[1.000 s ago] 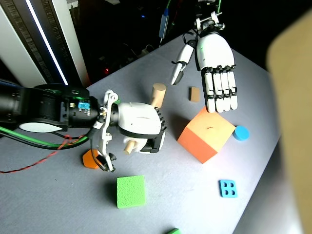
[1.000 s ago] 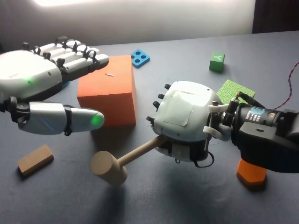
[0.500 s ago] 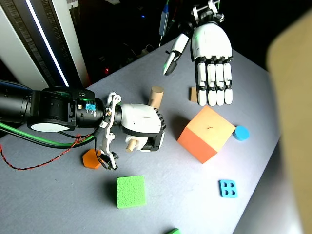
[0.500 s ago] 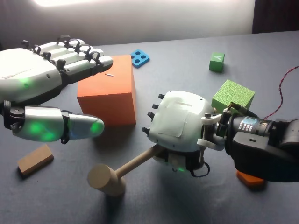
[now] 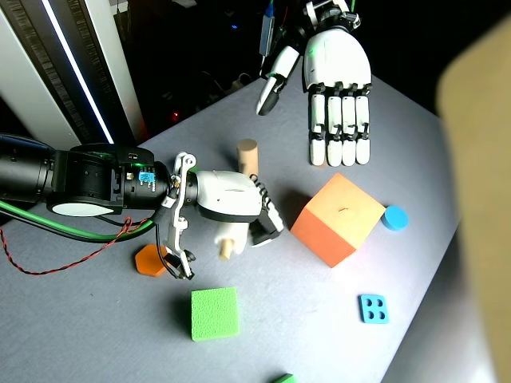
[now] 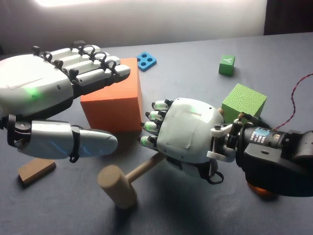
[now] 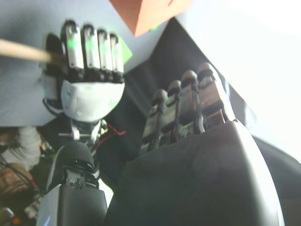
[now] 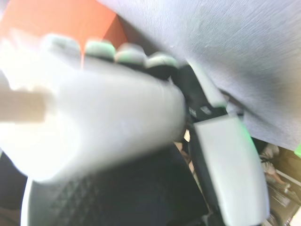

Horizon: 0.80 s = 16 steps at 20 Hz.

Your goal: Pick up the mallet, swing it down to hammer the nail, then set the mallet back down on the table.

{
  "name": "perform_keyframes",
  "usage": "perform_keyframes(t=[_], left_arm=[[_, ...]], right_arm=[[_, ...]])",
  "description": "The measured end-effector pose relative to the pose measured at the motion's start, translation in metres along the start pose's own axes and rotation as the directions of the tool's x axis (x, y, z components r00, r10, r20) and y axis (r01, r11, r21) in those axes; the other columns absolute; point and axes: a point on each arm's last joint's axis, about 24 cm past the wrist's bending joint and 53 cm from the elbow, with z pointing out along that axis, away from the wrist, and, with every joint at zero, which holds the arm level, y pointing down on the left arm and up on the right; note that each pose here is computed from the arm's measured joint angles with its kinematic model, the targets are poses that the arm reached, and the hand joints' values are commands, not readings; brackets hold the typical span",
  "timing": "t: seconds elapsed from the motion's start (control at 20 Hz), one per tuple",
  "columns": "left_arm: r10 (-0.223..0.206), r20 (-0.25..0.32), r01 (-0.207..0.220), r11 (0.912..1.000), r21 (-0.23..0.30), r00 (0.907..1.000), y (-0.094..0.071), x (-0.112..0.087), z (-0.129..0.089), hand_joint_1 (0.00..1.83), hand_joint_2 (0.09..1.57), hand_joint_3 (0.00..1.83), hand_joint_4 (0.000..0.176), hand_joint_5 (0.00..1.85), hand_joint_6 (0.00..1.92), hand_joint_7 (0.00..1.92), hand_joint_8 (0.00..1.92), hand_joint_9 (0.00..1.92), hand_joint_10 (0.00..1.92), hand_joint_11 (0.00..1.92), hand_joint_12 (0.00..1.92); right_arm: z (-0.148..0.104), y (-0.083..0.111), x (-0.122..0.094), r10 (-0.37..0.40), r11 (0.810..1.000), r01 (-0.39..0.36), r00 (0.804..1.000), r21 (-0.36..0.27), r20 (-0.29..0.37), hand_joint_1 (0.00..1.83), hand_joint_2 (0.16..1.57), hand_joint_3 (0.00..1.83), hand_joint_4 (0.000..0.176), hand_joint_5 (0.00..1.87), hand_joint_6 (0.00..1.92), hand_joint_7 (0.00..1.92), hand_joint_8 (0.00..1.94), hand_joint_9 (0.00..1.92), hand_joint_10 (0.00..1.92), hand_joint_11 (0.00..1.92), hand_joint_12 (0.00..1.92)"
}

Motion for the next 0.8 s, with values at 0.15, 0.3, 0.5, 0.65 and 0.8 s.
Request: perform_keyframes(t=[0.15, 0.3, 0.5, 0.65, 0.8], left_arm=[[0.001, 0.0, -0.001, 1.0, -0.001, 1.0, 0.0, 0.0, 0.0, 0.0, 1.17, 0.0, 0.0, 0.0, 0.0, 0.0, 0.0, 0.0, 0.0, 0.0, 0.0], [-0.005, -0.002, 0.005, 1.0, 0.001, 1.0, -0.002, 0.001, 0.0, 0.0, 1.16, 0.0, 0.0, 0.0, 0.0, 0.0, 0.0, 0.0, 0.0, 0.0, 0.0], [-0.004, -0.004, 0.004, 1.0, 0.002, 1.0, -0.002, 0.002, 0.0, 0.0, 1.16, 0.0, 0.0, 0.0, 0.0, 0.0, 0.0, 0.0, 0.0, 0.0, 0.0], [-0.005, -0.01, 0.004, 1.0, -0.006, 0.9999, 0.0, 0.003, 0.0, 0.0, 1.16, 0.0, 0.0, 0.0, 0.0, 0.0, 0.0, 0.0, 0.0, 0.0, 0.0], [-0.005, -0.012, 0.005, 0.9999, -0.009, 0.9999, 0.001, 0.004, 0.0, 0.0, 1.18, 0.01, 0.0, 0.03, 0.01, 0.05, 0.02, 0.04, 0.02, 0.02, 0.01]], right_arm=[[-0.001, 0.0, 0.001, 0.001, 1.0, -0.001, 1.0, 0.001, -0.002, 0.8, 1.24, 0.0, 0.0, 0.45, 0.18, 0.55, 0.21, 0.51, 0.39, 0.22, 1.15], [-0.005, -0.003, 0.0, -0.001, 1.0, 0.001, 1.0, 0.007, 0.0, 0.77, 1.2, 0.0, 0.0, 0.25, 0.0, 0.35, 0.0, 0.38, 0.07, 0.0, 1.05], [-0.018, -0.001, -0.003, 0.005, 1.0, -0.005, 1.0, 0.004, 0.001, 0.79, 1.11, 0.0, 0.0, 0.09, 0.0, 0.14, 0.0, 0.18, 0.0, 0.0, 0.69], [-0.036, 0.004, -0.02, 0.043, 0.999, -0.043, 0.999, -0.004, 0.028, 0.8, 1.1, 0.0, 0.0, 0.08, 0.01, 0.14, 0.0, 0.18, 0.01, 0.0, 0.66], [-0.058, -0.004, -0.041, 0.123, 0.992, -0.125, 0.991, 0.03, 0.055, 0.69, 1.13, 0.0, 0.0, 0.14, 0.02, 0.2, 0.02, 0.23, 0.02, 0.0, 0.75]])
